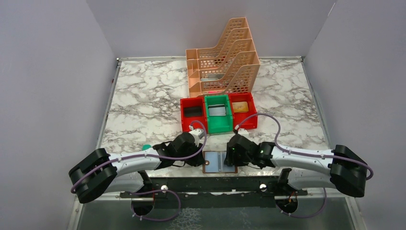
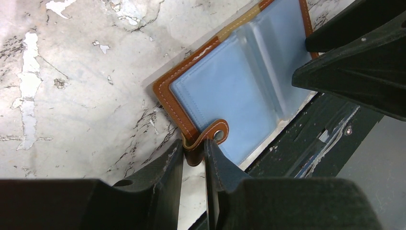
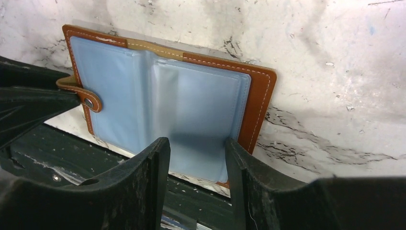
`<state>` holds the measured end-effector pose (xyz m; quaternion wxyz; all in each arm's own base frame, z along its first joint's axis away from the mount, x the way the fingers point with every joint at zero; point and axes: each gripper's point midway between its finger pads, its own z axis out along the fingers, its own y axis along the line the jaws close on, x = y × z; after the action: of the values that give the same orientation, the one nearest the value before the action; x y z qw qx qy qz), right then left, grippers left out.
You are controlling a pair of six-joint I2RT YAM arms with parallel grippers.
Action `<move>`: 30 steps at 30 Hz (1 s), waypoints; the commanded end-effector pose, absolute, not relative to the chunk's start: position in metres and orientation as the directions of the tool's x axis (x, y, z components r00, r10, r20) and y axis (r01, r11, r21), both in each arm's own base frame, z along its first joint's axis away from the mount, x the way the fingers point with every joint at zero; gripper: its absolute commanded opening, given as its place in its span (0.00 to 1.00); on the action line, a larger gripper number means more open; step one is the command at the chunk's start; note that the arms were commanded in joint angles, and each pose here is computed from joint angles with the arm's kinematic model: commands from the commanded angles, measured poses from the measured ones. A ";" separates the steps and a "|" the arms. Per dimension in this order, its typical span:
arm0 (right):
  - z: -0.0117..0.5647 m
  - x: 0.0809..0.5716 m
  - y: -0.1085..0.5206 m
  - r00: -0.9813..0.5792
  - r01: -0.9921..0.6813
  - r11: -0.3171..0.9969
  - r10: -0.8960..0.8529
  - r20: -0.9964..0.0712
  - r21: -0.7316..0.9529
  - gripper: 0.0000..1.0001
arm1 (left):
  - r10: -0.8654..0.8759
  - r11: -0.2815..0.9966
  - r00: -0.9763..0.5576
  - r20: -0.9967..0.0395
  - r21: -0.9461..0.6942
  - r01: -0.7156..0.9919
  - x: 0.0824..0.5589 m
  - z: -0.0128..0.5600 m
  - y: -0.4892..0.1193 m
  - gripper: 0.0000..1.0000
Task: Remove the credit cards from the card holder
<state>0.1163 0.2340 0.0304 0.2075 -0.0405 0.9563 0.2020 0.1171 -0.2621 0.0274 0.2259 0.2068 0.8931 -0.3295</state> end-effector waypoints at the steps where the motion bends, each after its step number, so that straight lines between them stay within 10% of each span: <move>1: 0.023 0.119 0.230 -0.914 -0.138 0.938 0.004 -0.406 0.318 0.52 | 0.205 0.688 -0.799 -0.565 -0.497 0.528 0.122 0.036 -0.268 0.25; 30: 0.096 0.117 0.303 -0.899 -0.251 0.681 0.099 -0.426 0.688 0.50 | 0.203 0.673 -0.803 -0.560 -0.516 0.530 0.119 0.035 -0.270 0.24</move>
<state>0.1110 0.2607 0.0484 0.2114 -0.0426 0.9285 0.3023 0.1183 -0.2596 0.0254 0.2266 0.2045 0.8960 -0.3227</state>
